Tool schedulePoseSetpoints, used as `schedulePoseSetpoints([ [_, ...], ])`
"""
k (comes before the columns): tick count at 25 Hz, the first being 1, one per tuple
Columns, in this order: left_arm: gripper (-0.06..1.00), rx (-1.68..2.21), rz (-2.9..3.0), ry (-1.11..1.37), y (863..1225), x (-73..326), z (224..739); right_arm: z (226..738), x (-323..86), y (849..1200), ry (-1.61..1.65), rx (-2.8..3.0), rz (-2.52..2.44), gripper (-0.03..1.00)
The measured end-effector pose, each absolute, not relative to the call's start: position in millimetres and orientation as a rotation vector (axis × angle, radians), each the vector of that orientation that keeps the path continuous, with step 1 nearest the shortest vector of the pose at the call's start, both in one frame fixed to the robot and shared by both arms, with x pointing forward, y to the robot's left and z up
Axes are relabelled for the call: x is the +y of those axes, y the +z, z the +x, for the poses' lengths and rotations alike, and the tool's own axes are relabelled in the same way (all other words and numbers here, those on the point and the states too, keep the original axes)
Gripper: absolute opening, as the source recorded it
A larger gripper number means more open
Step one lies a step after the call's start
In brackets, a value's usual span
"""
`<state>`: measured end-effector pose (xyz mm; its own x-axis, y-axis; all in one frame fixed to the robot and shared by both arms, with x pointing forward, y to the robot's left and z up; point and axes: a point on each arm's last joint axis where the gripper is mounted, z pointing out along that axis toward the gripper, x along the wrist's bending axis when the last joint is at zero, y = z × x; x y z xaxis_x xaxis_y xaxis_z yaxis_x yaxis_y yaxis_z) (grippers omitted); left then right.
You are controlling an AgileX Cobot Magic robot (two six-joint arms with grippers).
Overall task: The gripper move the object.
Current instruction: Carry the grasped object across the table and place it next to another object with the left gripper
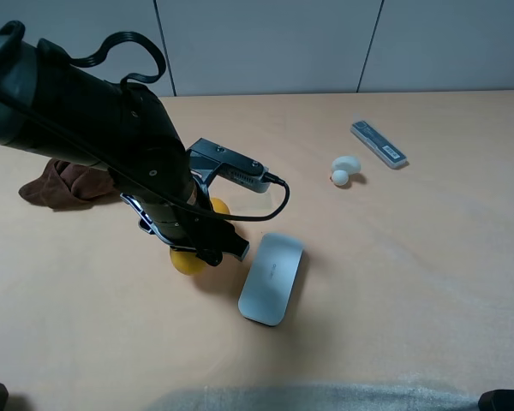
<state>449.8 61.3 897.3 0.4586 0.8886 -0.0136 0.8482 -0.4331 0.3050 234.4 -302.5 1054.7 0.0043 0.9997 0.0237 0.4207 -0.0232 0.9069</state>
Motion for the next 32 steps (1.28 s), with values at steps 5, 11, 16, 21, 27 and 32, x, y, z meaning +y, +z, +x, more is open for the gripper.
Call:
schedulePoseSetpoints([
  [5,0.61,1.493,2.443,0.216,897.3,61.3,449.7,234.4,-302.5,1054.7,0.99,1.511,1.541,0.69],
  [11,0.7,1.496,2.446,0.217,897.2,61.7,449.5,234.4,-302.5,1054.7,0.99,1.511,1.541,0.69],
  [16,0.84,1.499,2.446,0.217,897.1,61.8,449.5,234.4,-302.5,1054.7,0.99,1.511,1.541,0.69],
  [21,0.9,1.499,2.446,0.217,897.1,61.8,449.5,234.4,-302.5,1054.7,0.99,1.511,1.541,0.69],
  [27,0.91,1.504,2.453,0.219,897.3,62.6,449.1,234.4,-302.5,1054.7,0.99,1.511,1.541,0.69],
  [32,0.91,1.502,2.435,0.23,910.6,65.1,447.9,234.4,-302.5,1054.7,0.99,1.511,1.541,0.69],
])
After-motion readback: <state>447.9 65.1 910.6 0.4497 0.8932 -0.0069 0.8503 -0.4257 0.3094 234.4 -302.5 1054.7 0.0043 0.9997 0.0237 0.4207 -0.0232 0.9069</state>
